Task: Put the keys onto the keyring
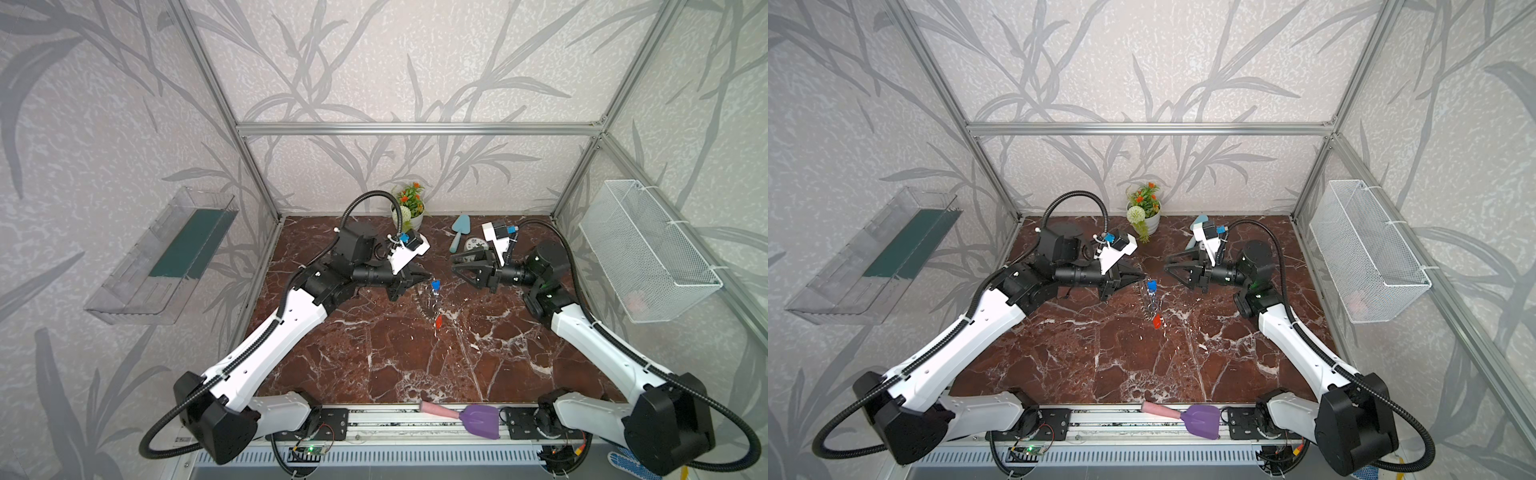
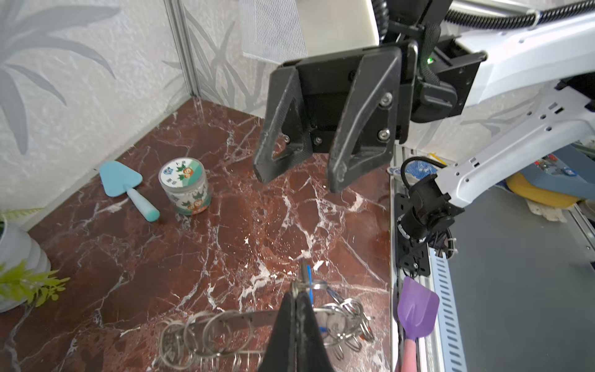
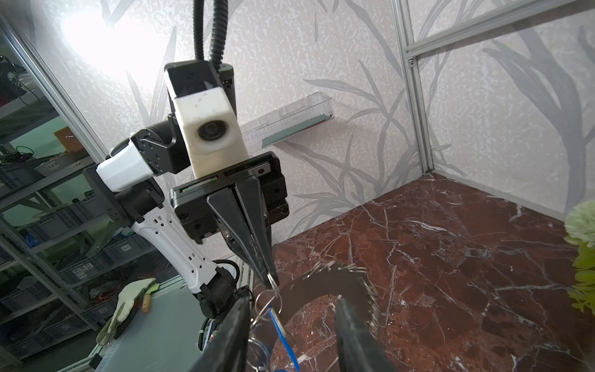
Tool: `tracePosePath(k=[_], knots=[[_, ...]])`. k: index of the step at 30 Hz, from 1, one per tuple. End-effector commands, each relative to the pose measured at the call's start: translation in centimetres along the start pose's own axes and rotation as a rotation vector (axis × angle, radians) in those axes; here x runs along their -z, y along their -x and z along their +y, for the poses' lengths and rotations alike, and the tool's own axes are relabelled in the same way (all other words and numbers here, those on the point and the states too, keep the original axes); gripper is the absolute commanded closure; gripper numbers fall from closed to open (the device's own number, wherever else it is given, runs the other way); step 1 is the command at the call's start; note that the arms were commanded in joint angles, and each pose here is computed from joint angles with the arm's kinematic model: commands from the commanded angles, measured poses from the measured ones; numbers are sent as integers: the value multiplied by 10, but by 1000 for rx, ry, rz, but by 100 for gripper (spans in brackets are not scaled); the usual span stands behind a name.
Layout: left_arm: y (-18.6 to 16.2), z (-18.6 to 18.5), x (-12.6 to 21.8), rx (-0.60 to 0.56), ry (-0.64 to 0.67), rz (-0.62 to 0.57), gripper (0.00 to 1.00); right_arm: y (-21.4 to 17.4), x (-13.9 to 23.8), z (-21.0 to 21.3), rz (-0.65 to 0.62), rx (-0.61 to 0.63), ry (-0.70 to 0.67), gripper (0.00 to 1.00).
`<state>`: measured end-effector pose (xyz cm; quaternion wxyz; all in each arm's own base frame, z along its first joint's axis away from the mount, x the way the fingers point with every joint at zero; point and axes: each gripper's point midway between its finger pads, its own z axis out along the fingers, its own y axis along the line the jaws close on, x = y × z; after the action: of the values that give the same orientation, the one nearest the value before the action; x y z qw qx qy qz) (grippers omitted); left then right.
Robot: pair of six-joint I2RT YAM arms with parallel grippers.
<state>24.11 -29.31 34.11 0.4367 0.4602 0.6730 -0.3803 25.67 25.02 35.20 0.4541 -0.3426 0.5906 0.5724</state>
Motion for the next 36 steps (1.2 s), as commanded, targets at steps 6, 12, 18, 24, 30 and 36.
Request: tracePosePath(k=[6, 12, 18, 24, 30, 36], knots=[[52, -7, 10, -3, 16, -317, 100, 5, 0, 6, -5, -14, 17, 54], [58, -8, 6, 20, 17, -395, 100, 7, -2, 6, -3, -13, 34, 51], [60, -12, 3, 56, -25, -438, 100, 8, -4, 4, -4, -18, 48, 51], [58, -9, 0, 71, -19, -439, 100, 9, -7, 6, -10, -23, 77, 59], [56, -6, -3, 78, -9, -433, 100, 9, -8, 8, -12, -10, 92, 69], [54, 0, -4, 98, 18, -432, 100, 6, -8, 7, -8, -13, 95, 84]])
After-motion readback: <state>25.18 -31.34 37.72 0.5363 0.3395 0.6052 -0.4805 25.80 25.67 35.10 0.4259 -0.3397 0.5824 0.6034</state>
